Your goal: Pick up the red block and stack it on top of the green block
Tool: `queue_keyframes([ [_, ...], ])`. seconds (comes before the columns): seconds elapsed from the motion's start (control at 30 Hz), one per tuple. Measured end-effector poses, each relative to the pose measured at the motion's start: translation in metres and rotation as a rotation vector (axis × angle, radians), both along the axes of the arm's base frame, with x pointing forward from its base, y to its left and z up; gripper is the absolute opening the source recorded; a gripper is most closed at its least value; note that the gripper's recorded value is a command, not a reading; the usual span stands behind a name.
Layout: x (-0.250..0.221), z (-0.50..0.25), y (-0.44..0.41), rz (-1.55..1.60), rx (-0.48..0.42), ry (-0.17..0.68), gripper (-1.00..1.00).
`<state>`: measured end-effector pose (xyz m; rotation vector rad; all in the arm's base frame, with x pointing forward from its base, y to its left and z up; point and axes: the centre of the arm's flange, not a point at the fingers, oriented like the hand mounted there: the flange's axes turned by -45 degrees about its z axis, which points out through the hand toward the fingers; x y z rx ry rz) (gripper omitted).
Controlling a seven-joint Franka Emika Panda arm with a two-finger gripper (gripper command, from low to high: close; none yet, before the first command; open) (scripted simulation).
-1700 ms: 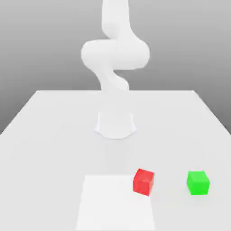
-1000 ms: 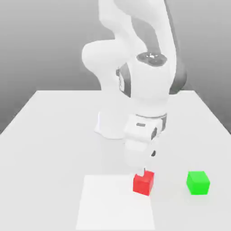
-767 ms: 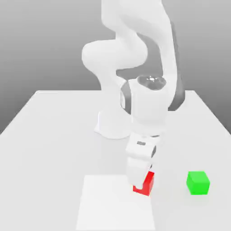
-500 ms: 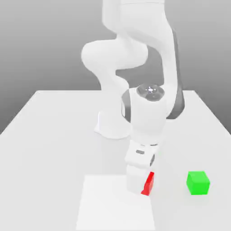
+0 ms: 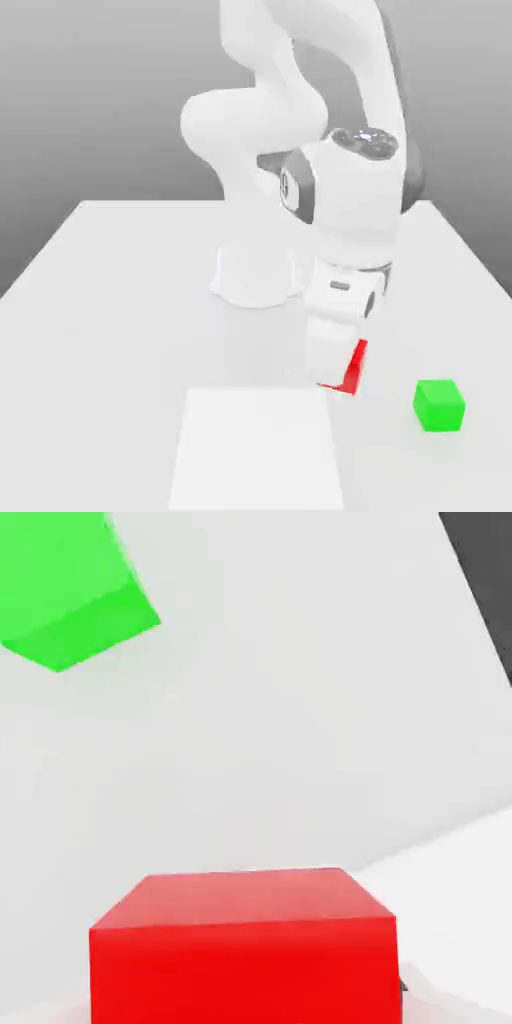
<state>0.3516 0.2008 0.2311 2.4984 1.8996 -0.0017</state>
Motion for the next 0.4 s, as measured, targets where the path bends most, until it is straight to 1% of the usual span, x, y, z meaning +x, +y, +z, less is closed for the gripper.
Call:
queue_keyframes([
  [0.1, -0.025, 0.008, 0.071, 0.092, 0.002, 0.002, -1.00],
  [0.17, -0.010, -0.009, 0.060, 0.037, 0.004, 0.003, -1.00],
  [0.23, -0.006, -0.031, 0.055, 0.019, 0.004, 0.002, -1.00],
  [0.27, -0.006, -0.043, 0.054, 0.016, 0.003, 0.002, 1.00],
  [0.4, -0.006, -0.043, 0.054, 0.016, 0.003, 0.002, 1.00],
])
